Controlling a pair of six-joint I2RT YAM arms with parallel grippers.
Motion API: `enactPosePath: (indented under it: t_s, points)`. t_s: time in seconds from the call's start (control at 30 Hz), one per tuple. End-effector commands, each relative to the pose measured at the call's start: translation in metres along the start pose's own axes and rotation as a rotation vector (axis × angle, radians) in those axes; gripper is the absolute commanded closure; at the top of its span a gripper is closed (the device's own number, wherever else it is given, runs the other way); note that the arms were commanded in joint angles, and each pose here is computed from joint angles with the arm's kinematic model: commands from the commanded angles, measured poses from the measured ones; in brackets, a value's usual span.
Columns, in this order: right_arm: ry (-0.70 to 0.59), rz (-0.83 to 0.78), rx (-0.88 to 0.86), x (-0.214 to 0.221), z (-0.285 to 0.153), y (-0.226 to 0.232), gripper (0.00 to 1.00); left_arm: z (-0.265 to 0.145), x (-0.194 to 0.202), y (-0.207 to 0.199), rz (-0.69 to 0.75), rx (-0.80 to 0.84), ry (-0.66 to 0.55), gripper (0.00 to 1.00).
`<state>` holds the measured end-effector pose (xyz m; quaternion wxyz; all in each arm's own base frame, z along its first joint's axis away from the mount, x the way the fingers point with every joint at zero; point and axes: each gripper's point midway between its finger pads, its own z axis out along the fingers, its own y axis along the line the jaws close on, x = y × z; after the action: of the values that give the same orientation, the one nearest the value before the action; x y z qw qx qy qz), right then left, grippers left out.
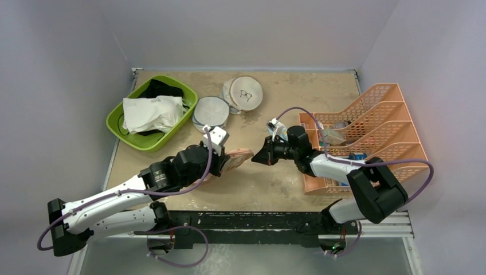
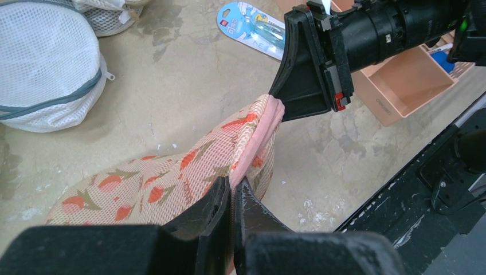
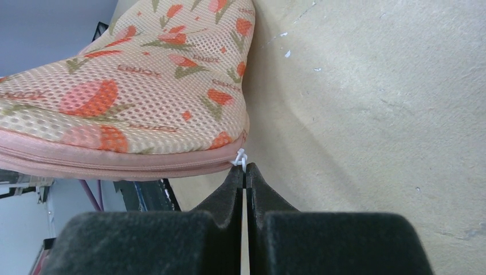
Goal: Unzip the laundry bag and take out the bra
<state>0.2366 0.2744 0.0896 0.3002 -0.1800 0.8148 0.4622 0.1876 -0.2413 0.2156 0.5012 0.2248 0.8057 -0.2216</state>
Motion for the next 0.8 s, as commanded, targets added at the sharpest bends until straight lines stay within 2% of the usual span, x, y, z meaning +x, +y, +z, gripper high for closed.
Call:
enactPosePath:
  t_s: [0.0, 0.2, 0.4, 0.63, 0.67, 0.77]
  points:
    - [-0.037, -0.023, 0.01, -0.015, 0.004, -0.002, 1.0, -0.019, -0.049, -0.001, -0.054, 0.019, -0.18, 1.0]
    - [-0.055, -0.032, -0.008, -0.021, 0.008, 0.0, 1.0, -0.031, -0.064, -0.003, -0.083, 0.052, -0.242, 1.0]
    - [-0.059, -0.034, -0.015, -0.021, 0.007, 0.002, 1.0, -0.03, -0.062, -0.003, -0.083, 0.048, -0.231, 1.0]
    - [-0.065, -0.037, 0.017, -0.021, -0.002, 0.003, 1.0, 0.001, -0.033, -0.003, -0.053, -0.011, -0.105, 1.0]
    - [-0.076, -0.042, 0.036, -0.023, -0.005, 0.002, 0.97, 0.007, -0.027, -0.003, -0.05, -0.019, -0.083, 1.0]
    - [-0.134, -0.068, 0.108, -0.036, -0.019, 0.001, 0.8, 0.022, -0.015, -0.009, -0.05, -0.014, -0.035, 1.0]
